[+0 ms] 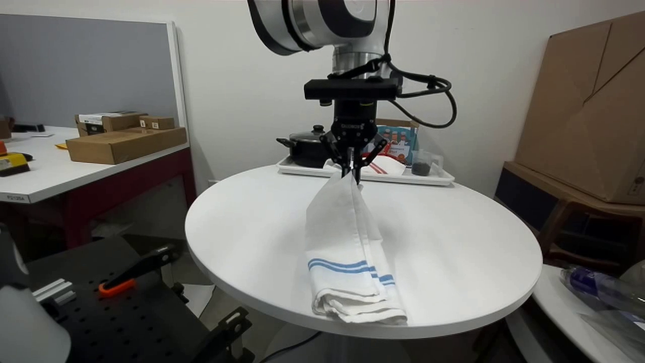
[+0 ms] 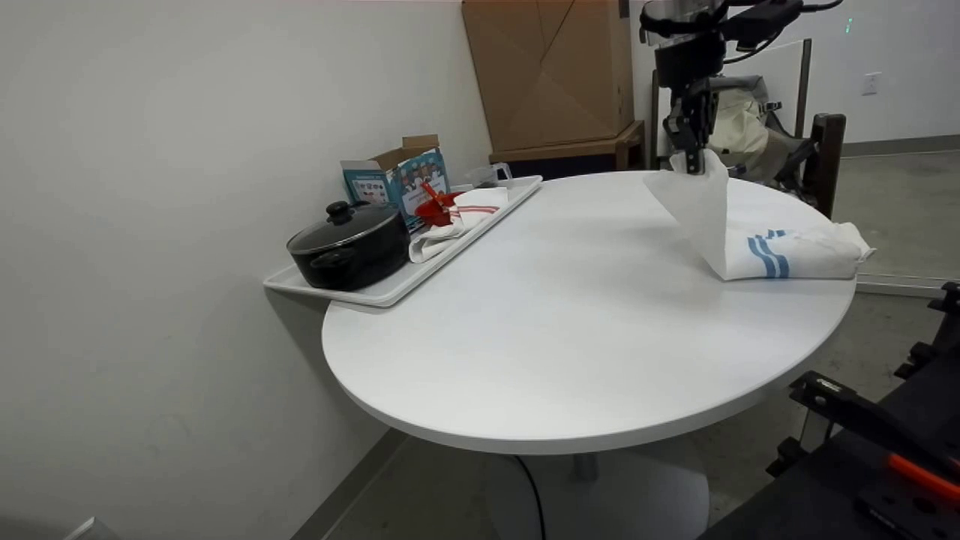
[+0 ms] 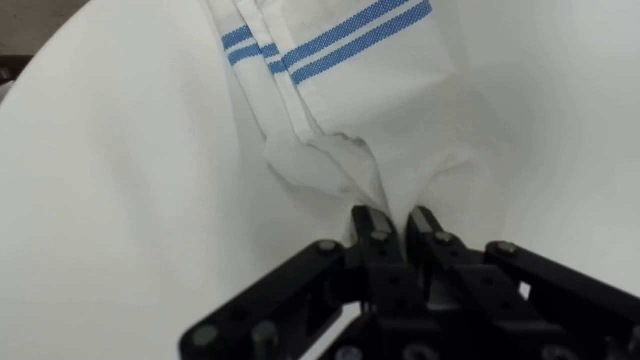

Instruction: Fold the towel on the table

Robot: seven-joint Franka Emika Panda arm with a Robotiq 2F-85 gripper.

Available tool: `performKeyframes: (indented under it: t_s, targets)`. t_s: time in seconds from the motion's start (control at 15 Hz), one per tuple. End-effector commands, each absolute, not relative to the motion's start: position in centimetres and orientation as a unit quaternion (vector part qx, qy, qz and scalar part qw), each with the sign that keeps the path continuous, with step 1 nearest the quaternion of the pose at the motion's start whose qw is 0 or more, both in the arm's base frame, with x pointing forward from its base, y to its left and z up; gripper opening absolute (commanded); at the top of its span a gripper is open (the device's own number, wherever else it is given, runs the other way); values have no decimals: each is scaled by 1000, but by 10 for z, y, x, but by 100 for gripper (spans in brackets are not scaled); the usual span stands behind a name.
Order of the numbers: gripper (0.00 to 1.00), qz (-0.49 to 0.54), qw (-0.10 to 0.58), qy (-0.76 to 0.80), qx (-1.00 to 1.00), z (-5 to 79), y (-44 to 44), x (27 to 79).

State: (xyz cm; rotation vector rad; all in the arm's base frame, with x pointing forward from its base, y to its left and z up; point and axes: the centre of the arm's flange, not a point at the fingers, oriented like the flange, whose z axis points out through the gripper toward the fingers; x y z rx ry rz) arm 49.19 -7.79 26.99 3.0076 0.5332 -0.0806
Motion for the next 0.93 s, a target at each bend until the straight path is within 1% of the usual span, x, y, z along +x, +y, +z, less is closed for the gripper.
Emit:
performKeyframes:
  t_s: [0.0, 0.27, 0.53, 0.87]
  targets:
    - [10, -28, 49, 191, 980, 275, -67, 503]
    - [10, -24, 52, 204, 977, 277, -47, 514]
    - [11, -26, 54, 219, 974, 279, -20, 537]
    - [10, -35, 50, 223, 973, 285, 21, 587]
